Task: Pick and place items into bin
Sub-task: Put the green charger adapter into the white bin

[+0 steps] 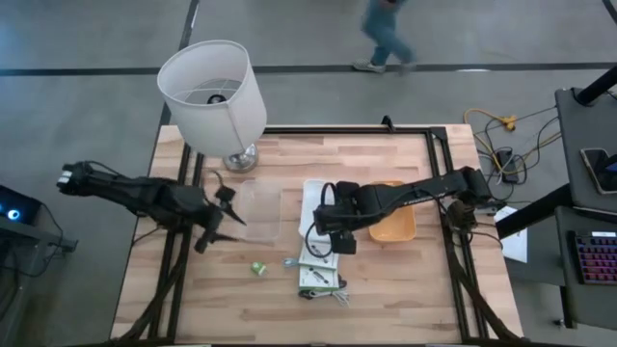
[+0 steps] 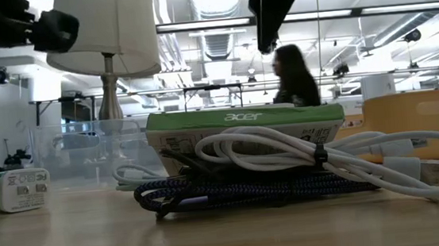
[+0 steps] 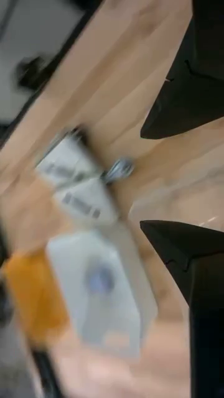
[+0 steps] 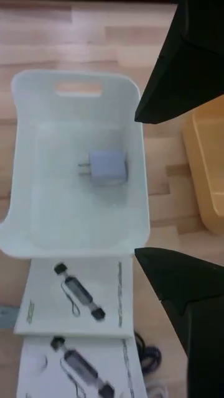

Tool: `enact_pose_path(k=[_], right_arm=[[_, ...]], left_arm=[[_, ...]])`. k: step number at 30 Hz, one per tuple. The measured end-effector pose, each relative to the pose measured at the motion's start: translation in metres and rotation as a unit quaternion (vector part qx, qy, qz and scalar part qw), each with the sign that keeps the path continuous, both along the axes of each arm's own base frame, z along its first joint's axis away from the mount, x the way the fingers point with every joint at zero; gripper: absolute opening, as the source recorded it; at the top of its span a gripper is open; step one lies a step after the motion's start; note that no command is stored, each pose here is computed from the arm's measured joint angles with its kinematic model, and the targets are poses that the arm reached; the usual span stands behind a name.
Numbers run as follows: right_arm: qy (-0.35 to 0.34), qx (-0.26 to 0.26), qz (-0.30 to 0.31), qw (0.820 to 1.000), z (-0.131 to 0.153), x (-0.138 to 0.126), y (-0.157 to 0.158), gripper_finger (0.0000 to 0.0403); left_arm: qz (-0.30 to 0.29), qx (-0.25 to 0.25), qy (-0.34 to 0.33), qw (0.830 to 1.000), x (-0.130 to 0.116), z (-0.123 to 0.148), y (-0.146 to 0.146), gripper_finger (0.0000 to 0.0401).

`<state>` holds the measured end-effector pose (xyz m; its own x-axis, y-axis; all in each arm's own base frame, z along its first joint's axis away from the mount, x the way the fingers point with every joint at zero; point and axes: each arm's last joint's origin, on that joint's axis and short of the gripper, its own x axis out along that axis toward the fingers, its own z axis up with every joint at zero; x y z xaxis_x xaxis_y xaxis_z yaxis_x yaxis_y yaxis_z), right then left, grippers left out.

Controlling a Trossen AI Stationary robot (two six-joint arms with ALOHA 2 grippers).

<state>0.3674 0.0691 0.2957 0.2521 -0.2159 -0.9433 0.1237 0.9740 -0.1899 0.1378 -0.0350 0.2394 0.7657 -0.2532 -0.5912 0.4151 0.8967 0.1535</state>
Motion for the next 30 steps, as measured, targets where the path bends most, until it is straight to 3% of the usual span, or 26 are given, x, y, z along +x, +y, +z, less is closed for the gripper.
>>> enact_pose_path(k=[11, 16, 23, 30], right_arm=[[-0.001, 0.019, -0.084, 0.996, -0.002, -0.004, 0.006, 0.0325], [-0.002, 0.024, -0.112, 0.993, -0.002, -0.005, 0.007, 0.0325], [-0.001, 0.009, -0.086, 0.996, -0.002, -0.008, 0.017, 0.0325], [0.008, -0.005, -0.068, 0.998, -0.003, -0.013, 0.028, 0.0325]], left_arm=[[-0.076, 0.044, 0.147, 0.985, 0.031, -0.041, -0.036, 0.0209], [-0.048, 0.014, 0.168, 0.985, 0.044, -0.037, -0.051, 0.0209], [-0.037, 0.048, 0.179, 0.982, 0.069, -0.033, -0.071, 0.0231], [0.006, 0.028, 0.229, 0.973, 0.091, -0.041, -0.087, 0.0251]])
